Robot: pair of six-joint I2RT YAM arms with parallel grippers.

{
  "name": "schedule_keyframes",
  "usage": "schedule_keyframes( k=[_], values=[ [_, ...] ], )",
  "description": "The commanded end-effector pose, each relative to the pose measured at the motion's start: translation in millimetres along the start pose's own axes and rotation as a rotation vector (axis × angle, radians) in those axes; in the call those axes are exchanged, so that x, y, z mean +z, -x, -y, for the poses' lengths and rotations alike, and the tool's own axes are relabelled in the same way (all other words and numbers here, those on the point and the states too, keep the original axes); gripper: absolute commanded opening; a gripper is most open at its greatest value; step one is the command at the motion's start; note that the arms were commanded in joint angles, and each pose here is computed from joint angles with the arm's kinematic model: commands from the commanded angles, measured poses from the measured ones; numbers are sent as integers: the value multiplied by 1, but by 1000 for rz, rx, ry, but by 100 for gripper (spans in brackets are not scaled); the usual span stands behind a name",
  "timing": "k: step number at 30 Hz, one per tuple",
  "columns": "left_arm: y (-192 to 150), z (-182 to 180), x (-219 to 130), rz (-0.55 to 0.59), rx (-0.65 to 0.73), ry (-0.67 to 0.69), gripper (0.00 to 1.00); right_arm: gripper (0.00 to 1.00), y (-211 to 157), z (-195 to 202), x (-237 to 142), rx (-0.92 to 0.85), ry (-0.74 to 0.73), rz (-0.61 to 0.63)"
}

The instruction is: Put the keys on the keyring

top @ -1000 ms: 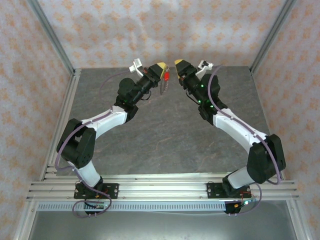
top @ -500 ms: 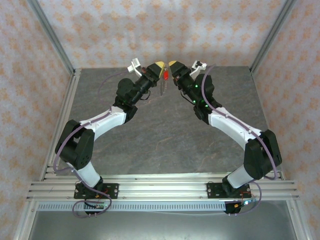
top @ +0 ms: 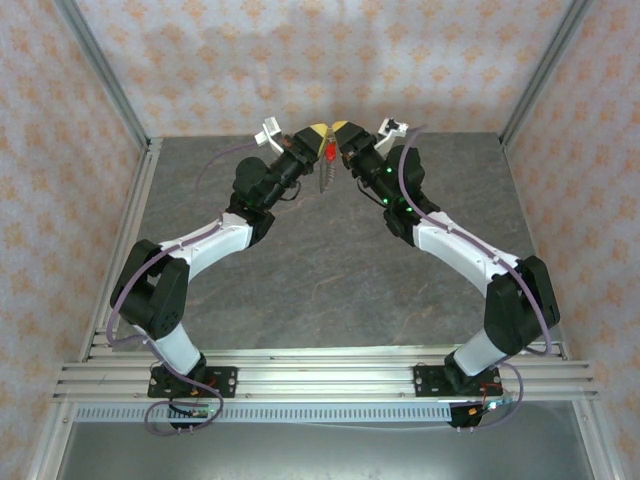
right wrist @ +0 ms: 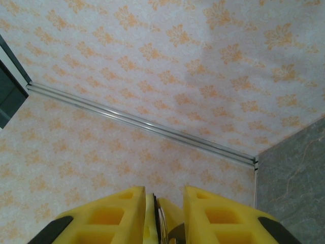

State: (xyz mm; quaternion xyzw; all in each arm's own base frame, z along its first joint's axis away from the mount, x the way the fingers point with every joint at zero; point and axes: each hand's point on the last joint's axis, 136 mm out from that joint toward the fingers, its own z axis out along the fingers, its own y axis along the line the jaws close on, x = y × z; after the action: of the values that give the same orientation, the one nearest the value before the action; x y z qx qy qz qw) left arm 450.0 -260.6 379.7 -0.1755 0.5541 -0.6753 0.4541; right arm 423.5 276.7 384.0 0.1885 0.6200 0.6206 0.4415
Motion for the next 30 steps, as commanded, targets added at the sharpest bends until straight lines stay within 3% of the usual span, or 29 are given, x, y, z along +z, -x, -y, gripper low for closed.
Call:
schedule_keyframes(
  k=[1,16,25,30],
  values=[
    [6,36,-4,31,20,-96,0,25,-1,-22,3,-28,64,-12],
    [5,34,-4,31,24,-88,0,17,-9,-19,0,-50,47,-49],
    [5,35,-3,29,25,-87,0,0,-10,-18,-2,-69,35,-57],
    [5,34,-3,26,28,-84,0,0,-9,-19,-1,-83,27,-56]
  ],
)
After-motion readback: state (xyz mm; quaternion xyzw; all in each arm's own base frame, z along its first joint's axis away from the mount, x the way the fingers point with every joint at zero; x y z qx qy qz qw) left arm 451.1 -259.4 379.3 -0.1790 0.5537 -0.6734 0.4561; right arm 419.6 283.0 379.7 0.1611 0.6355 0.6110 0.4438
